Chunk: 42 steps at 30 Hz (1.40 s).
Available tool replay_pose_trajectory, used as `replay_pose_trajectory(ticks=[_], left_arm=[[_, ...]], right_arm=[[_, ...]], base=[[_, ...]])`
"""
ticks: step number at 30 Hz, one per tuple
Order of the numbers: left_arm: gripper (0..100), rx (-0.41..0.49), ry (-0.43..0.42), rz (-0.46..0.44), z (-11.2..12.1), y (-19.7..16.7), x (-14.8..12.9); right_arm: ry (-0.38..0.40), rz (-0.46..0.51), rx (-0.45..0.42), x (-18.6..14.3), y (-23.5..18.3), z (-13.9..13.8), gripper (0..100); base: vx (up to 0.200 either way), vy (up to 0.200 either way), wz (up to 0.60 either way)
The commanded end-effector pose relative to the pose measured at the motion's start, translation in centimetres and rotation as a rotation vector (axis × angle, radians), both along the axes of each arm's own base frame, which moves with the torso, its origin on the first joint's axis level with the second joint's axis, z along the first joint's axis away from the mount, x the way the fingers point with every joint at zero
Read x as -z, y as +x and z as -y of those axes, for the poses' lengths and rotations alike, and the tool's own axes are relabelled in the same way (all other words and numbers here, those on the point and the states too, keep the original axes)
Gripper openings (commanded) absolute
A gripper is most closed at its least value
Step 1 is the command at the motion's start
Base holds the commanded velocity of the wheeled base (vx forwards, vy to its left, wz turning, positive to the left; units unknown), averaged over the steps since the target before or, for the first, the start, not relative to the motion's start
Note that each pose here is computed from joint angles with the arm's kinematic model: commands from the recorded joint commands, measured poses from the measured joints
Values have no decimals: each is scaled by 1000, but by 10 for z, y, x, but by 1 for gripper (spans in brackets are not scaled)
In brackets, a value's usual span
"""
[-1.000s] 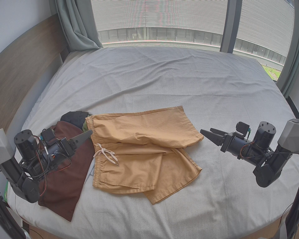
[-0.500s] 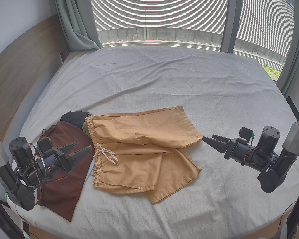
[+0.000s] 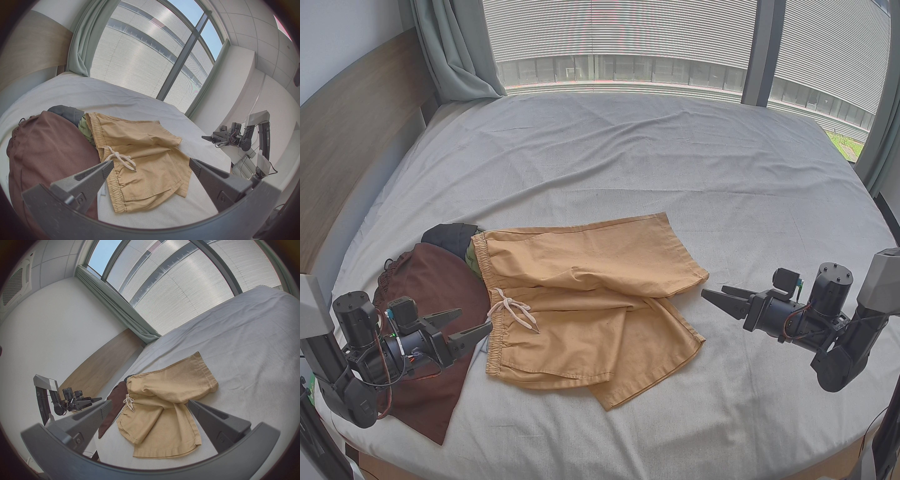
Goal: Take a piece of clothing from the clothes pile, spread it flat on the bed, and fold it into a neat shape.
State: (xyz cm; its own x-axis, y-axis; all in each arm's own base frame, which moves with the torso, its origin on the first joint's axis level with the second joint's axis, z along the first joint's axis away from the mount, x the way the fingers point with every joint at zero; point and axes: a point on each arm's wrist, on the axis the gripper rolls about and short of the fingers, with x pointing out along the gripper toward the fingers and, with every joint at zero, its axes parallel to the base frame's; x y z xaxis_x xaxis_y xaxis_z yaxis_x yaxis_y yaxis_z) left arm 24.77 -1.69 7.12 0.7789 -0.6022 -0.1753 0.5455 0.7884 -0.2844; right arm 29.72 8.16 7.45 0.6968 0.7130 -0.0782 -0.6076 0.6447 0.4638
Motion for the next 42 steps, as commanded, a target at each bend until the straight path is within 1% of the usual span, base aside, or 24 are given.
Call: replay_pose_trajectory(ticks=[1,13,17,25,37,42], left_arm=[[100,1,2,-41,0,0,9],[100,5,0,-45,1,-1,10],[100,4,0,-45,1,-1,10],[100,4,0,-42,1,0,9],[100,4,0,-33,1,0,7],[100,2,0,-28,0,0,6]], right_arm=[[-15,-64,5,20,5,0,100],[-21,-128,12,39,8,0,100],[-38,-164,55,53,12,0,100],[-51,-221,54,73,14,-1,100],[-63,-278,51,98,20,-3,100],[-63,-286,44,101,19,-5,100]], base=[[0,0,0],[0,0,0],[0,0,0],[0,0,0],[0,0,0],[0,0,0]])
